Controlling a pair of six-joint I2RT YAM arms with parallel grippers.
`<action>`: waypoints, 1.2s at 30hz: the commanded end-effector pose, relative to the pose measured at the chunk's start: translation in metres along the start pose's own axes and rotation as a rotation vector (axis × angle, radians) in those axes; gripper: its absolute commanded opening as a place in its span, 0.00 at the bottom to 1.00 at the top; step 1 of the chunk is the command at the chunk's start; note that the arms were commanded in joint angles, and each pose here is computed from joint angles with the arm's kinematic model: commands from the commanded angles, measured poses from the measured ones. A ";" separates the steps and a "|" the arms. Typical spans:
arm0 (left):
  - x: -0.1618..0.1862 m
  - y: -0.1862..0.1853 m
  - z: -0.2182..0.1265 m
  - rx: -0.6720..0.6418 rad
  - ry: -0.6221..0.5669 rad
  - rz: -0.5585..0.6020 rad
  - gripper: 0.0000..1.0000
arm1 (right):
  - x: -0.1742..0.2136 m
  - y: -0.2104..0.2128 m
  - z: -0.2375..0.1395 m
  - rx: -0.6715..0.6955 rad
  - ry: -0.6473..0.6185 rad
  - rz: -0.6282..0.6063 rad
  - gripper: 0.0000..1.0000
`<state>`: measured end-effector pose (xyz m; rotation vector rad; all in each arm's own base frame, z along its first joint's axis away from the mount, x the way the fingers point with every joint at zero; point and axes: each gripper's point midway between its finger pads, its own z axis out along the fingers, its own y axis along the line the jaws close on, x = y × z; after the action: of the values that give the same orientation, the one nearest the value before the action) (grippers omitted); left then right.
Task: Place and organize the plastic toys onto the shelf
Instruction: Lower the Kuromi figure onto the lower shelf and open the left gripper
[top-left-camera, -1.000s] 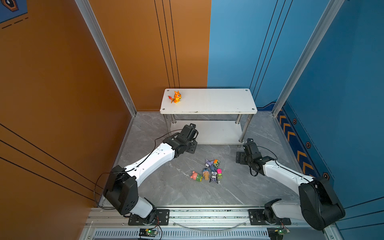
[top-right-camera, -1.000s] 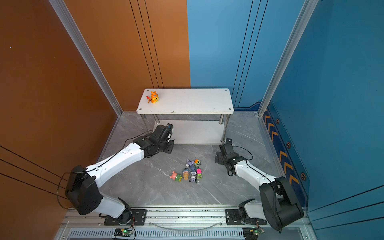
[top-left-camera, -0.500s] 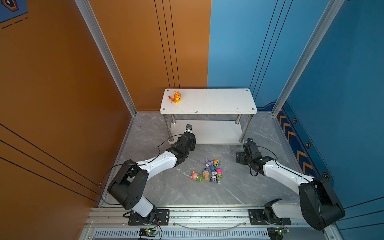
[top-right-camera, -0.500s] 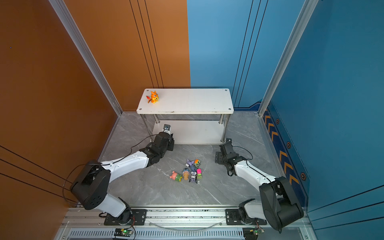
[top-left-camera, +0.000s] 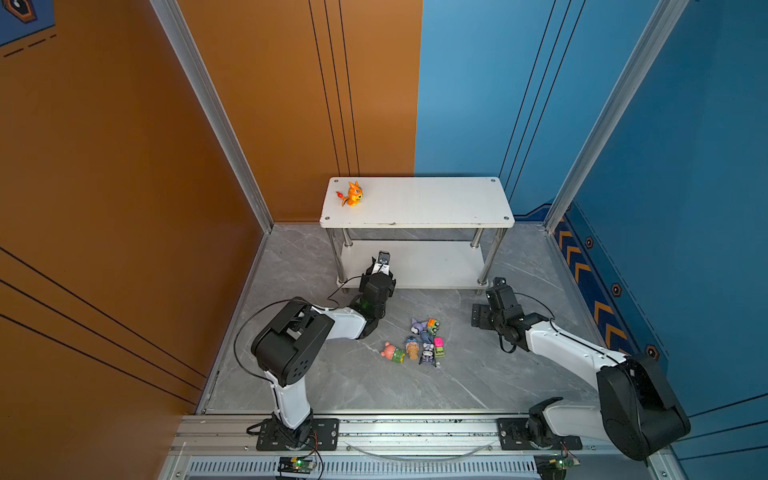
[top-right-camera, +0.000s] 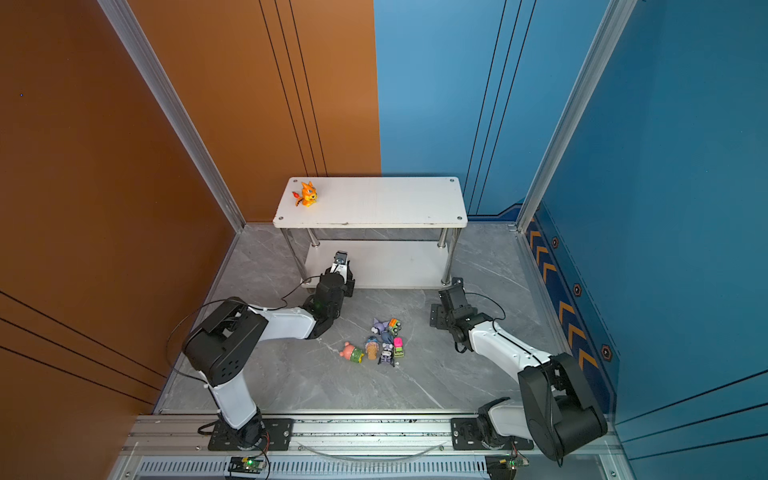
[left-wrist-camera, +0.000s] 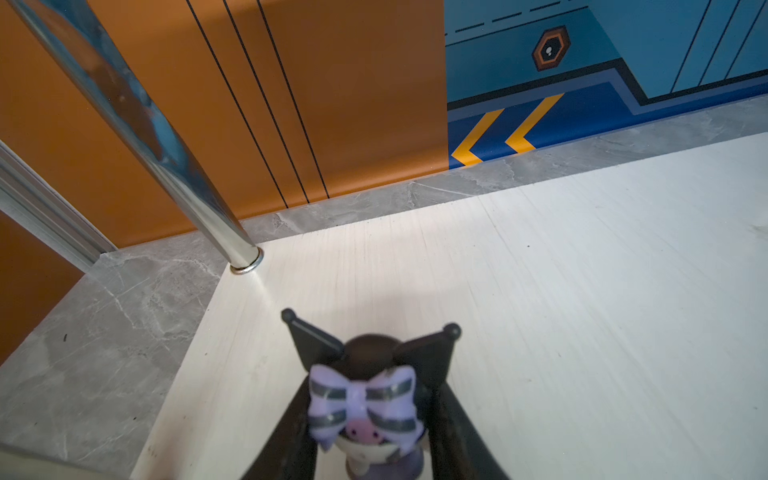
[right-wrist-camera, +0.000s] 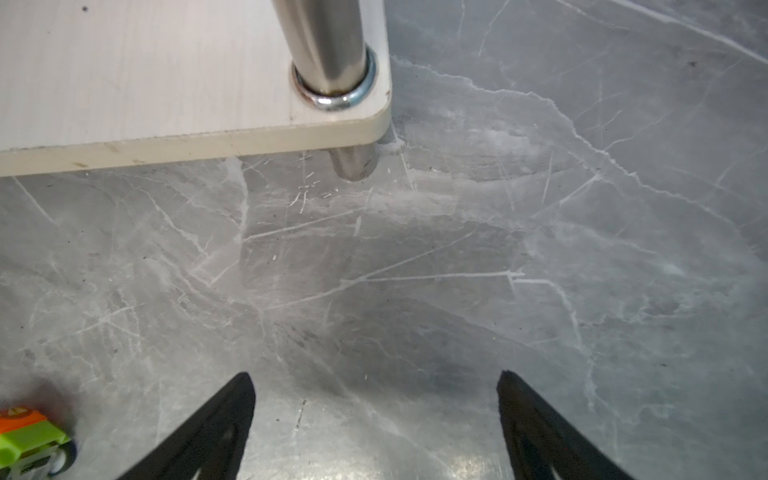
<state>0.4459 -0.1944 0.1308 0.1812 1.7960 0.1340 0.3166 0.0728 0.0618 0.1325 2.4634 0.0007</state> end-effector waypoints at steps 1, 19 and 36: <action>-0.013 0.010 0.011 -0.056 -0.074 -0.012 0.30 | 0.002 -0.004 0.001 0.009 0.005 0.019 0.93; -0.002 0.030 0.034 -0.078 -0.075 -0.027 0.44 | 0.002 -0.005 0.003 0.019 0.017 0.018 0.93; -0.004 0.018 0.032 0.009 -0.049 -0.036 0.81 | 0.003 -0.005 0.003 0.021 0.018 0.020 0.93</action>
<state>0.4779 -0.1743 0.1224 0.1503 1.7518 0.1369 0.3166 0.0708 0.0596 0.1388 2.4699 -0.0060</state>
